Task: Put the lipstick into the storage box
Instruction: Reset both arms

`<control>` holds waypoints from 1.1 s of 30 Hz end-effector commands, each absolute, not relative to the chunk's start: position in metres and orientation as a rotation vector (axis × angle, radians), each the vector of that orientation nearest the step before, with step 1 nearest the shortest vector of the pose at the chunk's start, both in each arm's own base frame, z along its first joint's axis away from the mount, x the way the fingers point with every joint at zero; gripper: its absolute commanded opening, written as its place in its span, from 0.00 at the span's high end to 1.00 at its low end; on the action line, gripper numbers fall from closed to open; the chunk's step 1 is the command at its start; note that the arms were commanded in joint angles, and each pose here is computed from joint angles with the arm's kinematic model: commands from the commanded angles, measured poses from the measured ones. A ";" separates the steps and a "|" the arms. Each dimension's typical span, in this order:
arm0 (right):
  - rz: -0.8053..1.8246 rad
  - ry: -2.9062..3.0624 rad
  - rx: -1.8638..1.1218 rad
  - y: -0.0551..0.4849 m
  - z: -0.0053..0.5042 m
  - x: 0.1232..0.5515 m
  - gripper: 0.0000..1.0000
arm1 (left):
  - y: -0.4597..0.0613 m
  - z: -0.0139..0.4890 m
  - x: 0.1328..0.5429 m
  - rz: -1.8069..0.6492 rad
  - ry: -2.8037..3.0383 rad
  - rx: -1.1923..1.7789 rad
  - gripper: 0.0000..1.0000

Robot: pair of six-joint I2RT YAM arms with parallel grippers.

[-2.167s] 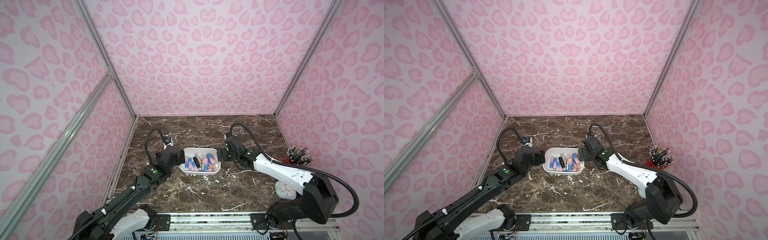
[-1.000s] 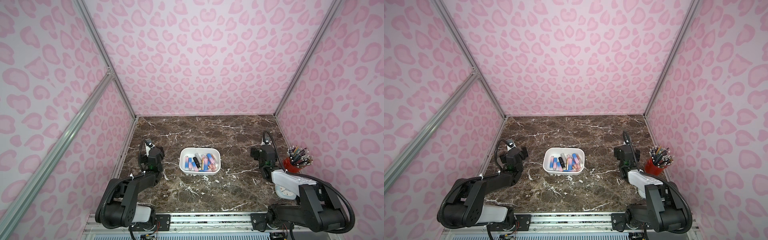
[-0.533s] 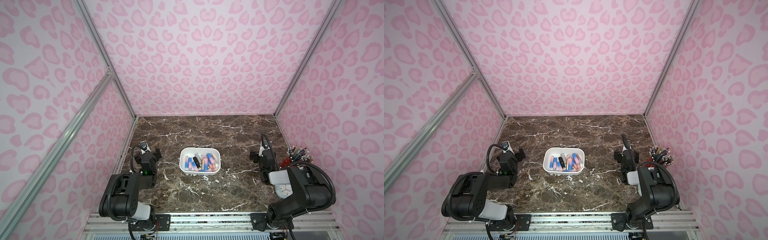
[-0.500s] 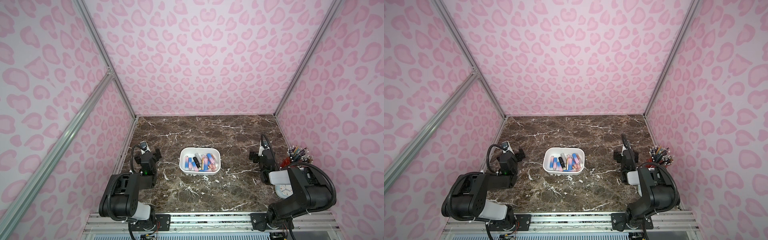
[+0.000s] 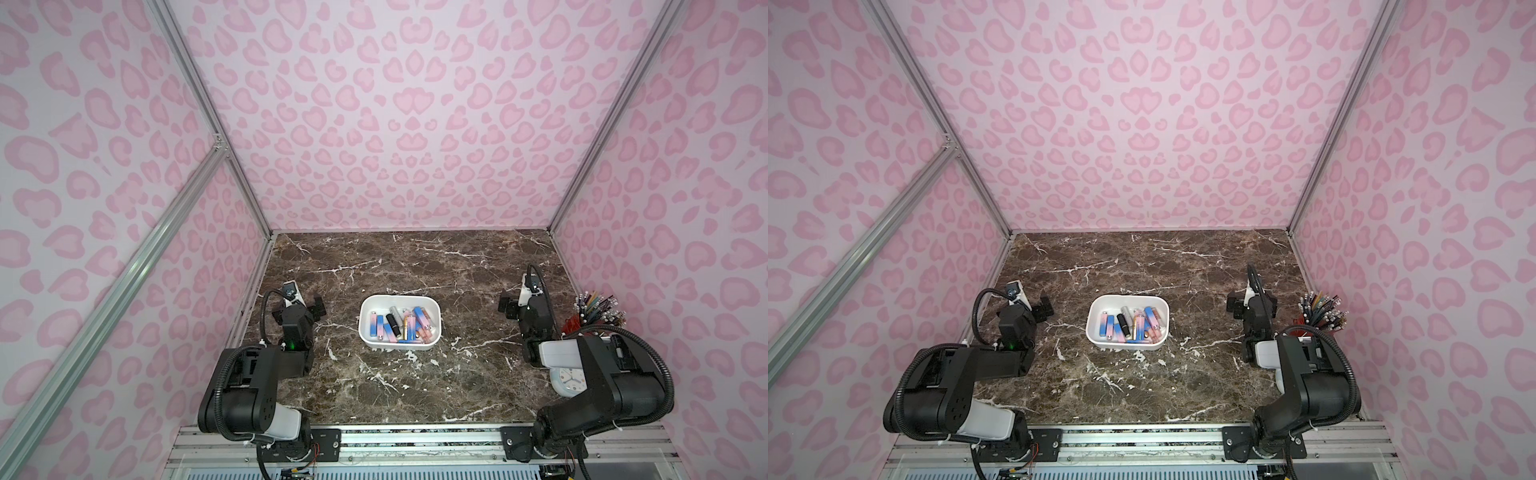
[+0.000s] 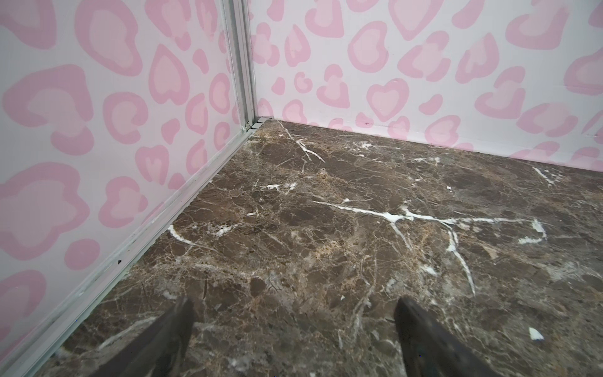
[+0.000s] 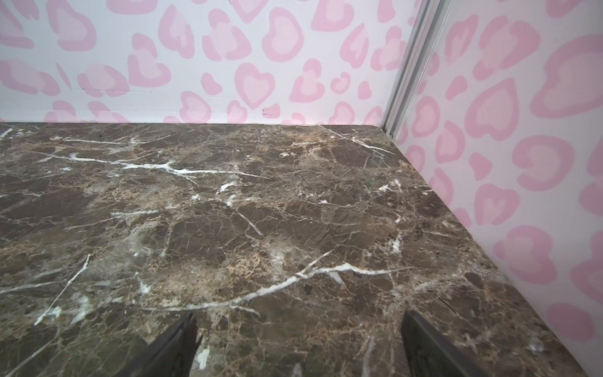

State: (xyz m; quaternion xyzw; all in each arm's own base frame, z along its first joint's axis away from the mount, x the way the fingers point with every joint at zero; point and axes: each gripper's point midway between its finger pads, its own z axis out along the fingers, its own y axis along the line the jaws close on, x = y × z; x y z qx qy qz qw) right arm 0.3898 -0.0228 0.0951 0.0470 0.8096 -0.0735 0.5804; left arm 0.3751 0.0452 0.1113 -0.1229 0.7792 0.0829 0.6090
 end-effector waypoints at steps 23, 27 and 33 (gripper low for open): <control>-0.164 1.876 0.129 -0.025 0.098 0.391 0.00 | 0.045 0.122 0.378 0.182 1.753 -0.286 0.02; -0.164 1.876 0.129 -0.025 0.099 0.391 0.00 | 0.045 0.123 0.378 0.183 1.752 -0.285 0.02; -0.164 1.881 0.127 -0.025 0.098 0.391 0.00 | 0.045 0.122 0.378 0.182 1.753 -0.285 0.02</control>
